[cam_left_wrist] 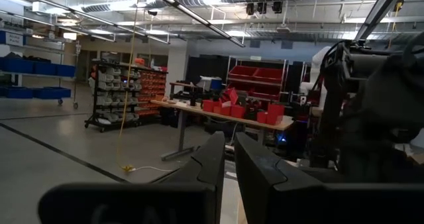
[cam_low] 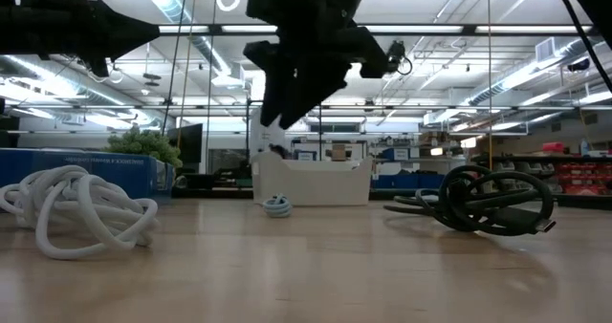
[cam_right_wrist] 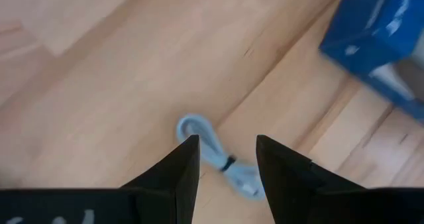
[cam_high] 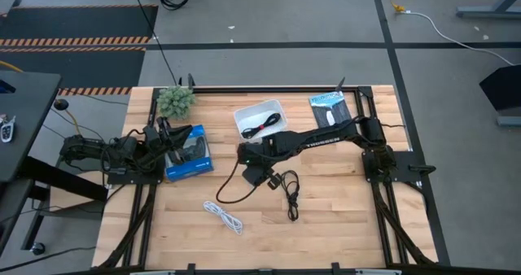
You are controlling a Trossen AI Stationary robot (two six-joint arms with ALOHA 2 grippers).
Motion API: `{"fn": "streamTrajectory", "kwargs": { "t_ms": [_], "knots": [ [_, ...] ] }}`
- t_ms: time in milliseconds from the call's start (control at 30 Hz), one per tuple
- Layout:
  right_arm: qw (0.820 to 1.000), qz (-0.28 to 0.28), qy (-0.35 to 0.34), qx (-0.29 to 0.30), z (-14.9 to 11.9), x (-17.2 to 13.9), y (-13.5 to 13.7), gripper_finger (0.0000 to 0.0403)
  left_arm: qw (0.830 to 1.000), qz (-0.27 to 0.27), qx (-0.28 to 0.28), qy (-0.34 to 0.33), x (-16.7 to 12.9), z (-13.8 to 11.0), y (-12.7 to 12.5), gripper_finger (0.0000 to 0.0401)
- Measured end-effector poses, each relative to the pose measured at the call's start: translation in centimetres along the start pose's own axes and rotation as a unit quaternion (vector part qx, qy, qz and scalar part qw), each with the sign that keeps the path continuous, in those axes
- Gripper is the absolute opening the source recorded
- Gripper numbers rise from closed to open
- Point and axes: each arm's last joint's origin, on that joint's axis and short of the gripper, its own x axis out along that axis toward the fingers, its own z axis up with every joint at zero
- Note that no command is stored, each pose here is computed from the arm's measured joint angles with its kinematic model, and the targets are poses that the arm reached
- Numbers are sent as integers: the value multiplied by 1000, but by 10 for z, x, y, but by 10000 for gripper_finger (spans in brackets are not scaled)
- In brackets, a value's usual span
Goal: Pick and place USB-C Cables
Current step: Put the white USB cable into the white bin
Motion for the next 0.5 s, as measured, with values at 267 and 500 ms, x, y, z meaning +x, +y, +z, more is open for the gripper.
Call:
{"fn": "streamTrajectory", "kwargs": {
  "t_ms": [267, 500],
  "knots": [
    [999, -20, -20, 23, -1, 9, 0, 156, 1000, 0, 0, 0, 0, 0, 0, 43],
    [993, -6, -26, 111, 10, 4, 8, 156, 1000, 0, 0, 0, 0, 0, 0, 43]
  ]
}}
